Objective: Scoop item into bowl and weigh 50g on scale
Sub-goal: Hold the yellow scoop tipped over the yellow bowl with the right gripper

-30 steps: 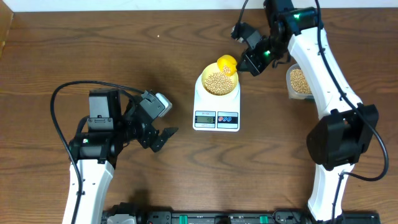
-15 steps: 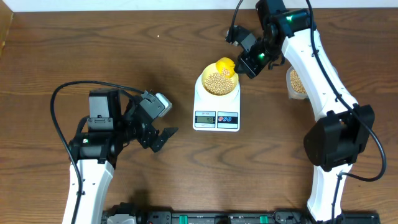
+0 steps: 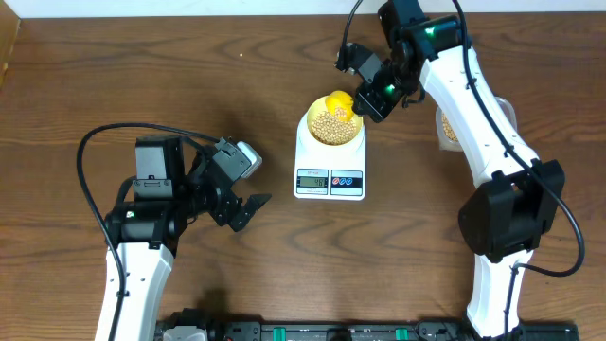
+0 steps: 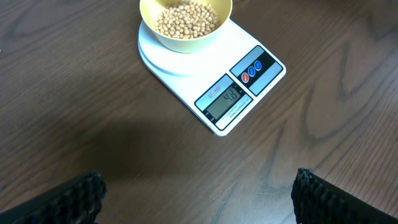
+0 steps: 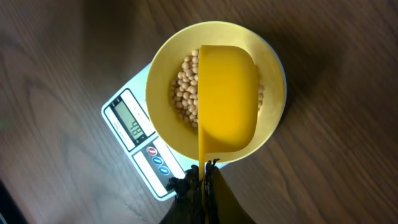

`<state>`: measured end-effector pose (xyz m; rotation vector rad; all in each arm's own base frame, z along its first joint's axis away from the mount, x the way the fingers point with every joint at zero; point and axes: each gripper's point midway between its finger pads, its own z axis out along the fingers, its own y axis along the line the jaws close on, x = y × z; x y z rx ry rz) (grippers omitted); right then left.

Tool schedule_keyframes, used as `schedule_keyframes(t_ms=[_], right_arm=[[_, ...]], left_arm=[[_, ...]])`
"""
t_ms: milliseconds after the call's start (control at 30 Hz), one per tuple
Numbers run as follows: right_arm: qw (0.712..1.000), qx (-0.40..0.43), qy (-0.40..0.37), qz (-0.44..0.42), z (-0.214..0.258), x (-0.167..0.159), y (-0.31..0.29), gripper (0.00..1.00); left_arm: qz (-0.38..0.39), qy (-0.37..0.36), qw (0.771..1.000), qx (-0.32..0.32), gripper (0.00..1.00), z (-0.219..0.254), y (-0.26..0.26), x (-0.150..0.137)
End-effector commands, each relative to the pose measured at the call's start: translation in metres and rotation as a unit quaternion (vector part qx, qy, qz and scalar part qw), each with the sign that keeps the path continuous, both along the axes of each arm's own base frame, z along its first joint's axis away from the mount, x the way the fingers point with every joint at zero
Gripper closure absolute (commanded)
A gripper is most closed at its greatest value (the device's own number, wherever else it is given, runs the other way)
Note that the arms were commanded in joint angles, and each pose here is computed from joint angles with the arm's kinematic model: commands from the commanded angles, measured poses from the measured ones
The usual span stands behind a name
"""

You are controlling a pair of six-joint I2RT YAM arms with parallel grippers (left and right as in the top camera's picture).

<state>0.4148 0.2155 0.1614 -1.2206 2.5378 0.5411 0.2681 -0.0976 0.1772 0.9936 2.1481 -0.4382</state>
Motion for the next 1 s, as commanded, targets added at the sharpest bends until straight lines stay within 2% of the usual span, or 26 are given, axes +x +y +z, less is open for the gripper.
schedule_keyframes(t_ms=[0, 967], right_arm=[[0.999, 0.007, -0.032, 0.009, 0.018, 0.004, 0.003, 0.99], [0.999, 0.012, -0.040, 0.018, 0.020, 0.004, 0.012, 0.99]], left_arm=[[0.001, 0.004, 1.000, 0.003, 0.02, -0.003, 0.002, 0.000], [0.001, 0.004, 1.000, 0.003, 0.03, -0.003, 0.002, 0.000]])
